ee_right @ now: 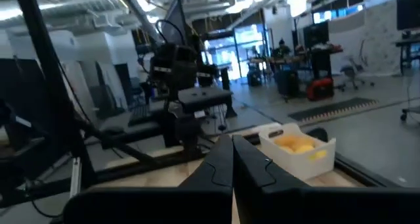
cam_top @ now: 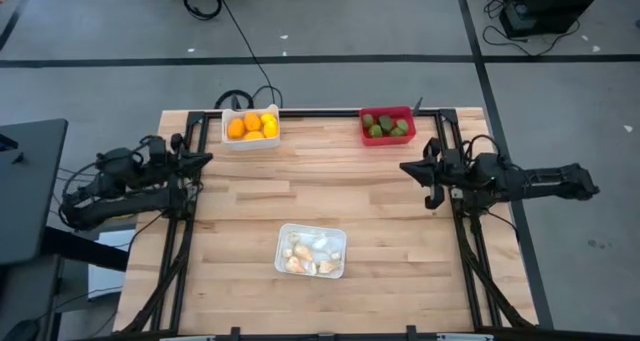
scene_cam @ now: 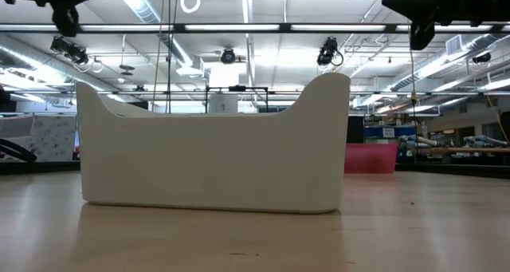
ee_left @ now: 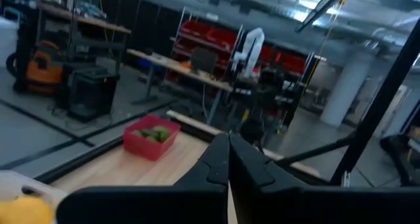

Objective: Sort produce into baskets
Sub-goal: Return to Home Position

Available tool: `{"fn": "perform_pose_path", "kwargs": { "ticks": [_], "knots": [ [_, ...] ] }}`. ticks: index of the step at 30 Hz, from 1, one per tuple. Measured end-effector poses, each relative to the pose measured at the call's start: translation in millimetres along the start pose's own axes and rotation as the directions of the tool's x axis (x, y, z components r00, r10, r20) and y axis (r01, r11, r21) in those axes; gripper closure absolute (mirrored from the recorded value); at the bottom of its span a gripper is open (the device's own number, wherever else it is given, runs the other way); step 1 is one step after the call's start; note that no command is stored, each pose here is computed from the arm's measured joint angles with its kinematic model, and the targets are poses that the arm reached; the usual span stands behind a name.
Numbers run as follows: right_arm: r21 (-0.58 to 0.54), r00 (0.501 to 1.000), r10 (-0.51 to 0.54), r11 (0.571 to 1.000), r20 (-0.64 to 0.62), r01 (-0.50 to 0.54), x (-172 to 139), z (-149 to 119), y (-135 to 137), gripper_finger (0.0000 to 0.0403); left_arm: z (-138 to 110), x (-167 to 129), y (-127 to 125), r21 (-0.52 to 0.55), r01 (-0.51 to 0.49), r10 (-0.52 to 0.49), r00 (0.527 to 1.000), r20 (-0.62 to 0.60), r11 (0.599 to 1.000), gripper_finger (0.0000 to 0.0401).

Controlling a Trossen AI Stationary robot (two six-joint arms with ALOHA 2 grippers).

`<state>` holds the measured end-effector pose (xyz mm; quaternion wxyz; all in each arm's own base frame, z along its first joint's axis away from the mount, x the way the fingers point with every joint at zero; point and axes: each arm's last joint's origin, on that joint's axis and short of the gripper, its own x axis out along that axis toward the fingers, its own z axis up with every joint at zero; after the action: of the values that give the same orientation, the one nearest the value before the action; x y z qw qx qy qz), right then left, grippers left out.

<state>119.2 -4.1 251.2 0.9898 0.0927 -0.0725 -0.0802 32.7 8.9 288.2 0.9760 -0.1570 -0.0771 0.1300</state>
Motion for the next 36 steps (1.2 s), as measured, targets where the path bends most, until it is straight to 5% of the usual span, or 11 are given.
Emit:
{"fn": "perform_pose_path", "kwargs": {
  "ticks": [6,17,25,31,36],
  "knots": [
    [0.028,0.996,0.085,0.996,0.001,-0.085,-9.1,-24.1,-3.8,0.0399,-1.4,3.2,-1.0,0.040,0.020,-0.018,0.998,-0.052,0.999,0.0394],
    [0.086,0.997,0.069,0.994,0.030,-0.071,-16.2,-62.4,-14.6,0.0400,-10.2,0.6,-0.6,0.110,0.105,-0.091,0.988,-0.127,0.988,0.0394],
    [0.085,0.996,0.063,0.994,0.063,-0.068,-18.7,-59.8,-16.4,0.0399,-11.2,0.5,-0.3,0.185,0.114,-0.089,0.987,-0.137,0.976,0.0394],
    [0.066,0.994,0.036,0.997,0.103,-0.043,-21.5,-55.6,-19.7,0.0398,-12.5,5.6,-1.6,0.129,0.152,-0.141,0.986,-0.089,0.980,0.0394],
    [0.061,0.992,0.046,0.997,0.120,-0.054,-22.8,-53.6,-21.3,0.0398,-38.9,24.7,4.5,0.101,0.166,-0.162,0.986,-0.044,0.981,0.0394]
  ]
}}
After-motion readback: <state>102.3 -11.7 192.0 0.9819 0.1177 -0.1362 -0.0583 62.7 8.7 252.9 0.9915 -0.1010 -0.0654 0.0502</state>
